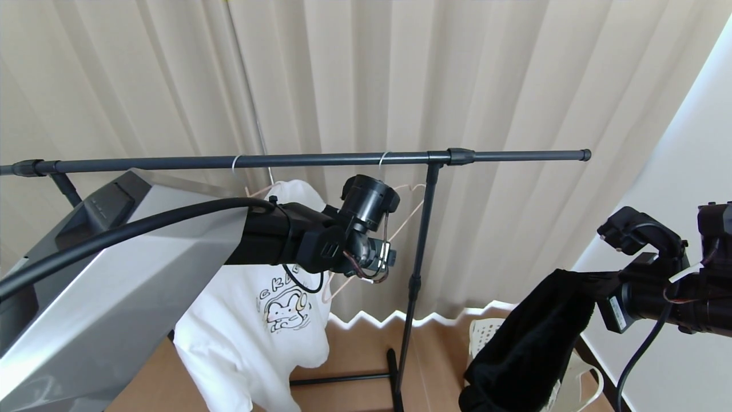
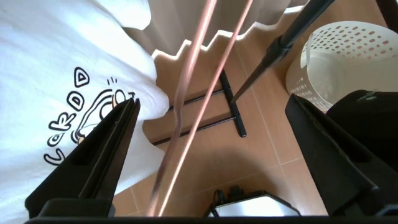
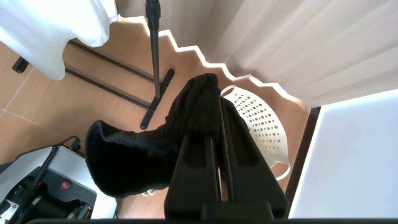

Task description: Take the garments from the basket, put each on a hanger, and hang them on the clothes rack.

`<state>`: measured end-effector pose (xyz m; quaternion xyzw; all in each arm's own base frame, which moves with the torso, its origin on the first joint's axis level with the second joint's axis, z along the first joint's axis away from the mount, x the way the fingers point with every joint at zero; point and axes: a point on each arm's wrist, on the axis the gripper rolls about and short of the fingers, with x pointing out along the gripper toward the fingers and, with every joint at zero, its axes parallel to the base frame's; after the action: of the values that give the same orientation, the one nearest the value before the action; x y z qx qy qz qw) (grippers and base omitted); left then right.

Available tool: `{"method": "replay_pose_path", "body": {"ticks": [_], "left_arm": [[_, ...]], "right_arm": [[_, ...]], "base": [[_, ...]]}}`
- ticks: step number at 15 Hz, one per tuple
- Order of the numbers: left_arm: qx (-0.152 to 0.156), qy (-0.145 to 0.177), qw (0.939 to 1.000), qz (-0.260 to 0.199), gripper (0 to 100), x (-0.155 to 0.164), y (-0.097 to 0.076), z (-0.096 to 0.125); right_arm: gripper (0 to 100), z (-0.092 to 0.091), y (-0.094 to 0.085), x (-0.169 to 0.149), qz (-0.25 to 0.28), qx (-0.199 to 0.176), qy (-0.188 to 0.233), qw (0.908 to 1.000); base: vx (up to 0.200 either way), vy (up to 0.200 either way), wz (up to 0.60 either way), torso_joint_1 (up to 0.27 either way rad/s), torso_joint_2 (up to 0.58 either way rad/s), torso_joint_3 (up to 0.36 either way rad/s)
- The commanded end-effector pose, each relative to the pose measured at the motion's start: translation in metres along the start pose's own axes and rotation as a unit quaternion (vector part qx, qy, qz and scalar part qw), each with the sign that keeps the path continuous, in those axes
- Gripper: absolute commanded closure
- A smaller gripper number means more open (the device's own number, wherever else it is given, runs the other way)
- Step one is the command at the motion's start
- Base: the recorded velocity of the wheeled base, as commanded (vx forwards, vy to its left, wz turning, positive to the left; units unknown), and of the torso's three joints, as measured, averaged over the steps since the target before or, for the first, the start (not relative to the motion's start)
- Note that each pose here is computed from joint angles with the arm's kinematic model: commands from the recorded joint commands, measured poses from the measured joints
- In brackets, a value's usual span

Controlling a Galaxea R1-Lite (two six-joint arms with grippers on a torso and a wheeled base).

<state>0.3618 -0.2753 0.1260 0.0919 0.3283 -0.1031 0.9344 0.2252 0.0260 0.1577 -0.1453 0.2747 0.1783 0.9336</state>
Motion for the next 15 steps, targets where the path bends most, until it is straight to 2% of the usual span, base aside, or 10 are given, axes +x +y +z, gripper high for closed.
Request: {"method": "replay_pose_path", "body": {"ticks": [1, 2, 6, 7, 9, 13, 15], "left_arm": [[-0.003, -0.003, 1.0, 0.003, 0, -0.001, 0.005, 0.002], [-0.005, -0.001, 1.0, 0.006, 0, 0.001, 0.011, 0.003], [-0.017, 0.007, 0.999, -0.04, 0, 0.001, 0.032, 0.001], [-0.004, 0.001, 0.9982, -0.059, 0, 0.0, 0.038, -0.003], [0.008, -0.013, 0.9978, -0.064, 0, 0.006, 0.038, -0.013], [0.022, -0.017, 0.9974, -0.066, 0, 0.009, 0.035, -0.015], [0.03, -0.031, 0.9968, -0.067, 0, 0.012, 0.033, -0.015]], "right_arm": [[100, 0.0, 0.0, 0.0, 0.001, -0.001, 0.0, 1.0], [100, 0.0, 0.0, 0.0, 0.001, -0.001, 0.0, 1.0], [100, -0.001, 0.0, 0.002, 0.001, 0.0, 0.003, 1.0], [100, -0.001, 0.0, 0.002, 0.002, 0.0, 0.003, 1.0], [100, -0.001, 0.001, 0.003, 0.003, 0.0, 0.004, 1.0], [100, -0.001, 0.001, 0.003, 0.004, -0.001, 0.004, 1.0], [100, -0.002, 0.002, 0.003, 0.005, -0.001, 0.006, 1.0]], "base": [[0.0, 0.0, 0.0, 0.0, 0.0, 0.0], [0.0, 0.0, 0.0, 0.0, 0.0, 0.0], [0.0, 0.0, 0.0, 0.0, 0.0, 0.0], [0.0, 0.0, 0.0, 0.0, 0.0, 0.0], [0.0, 0.0, 0.0, 0.0, 0.0, 0.0], [0.0, 0.0, 0.0, 0.0, 0.0, 0.0], [0.0, 0.0, 0.0, 0.0, 0.0, 0.0]]}}
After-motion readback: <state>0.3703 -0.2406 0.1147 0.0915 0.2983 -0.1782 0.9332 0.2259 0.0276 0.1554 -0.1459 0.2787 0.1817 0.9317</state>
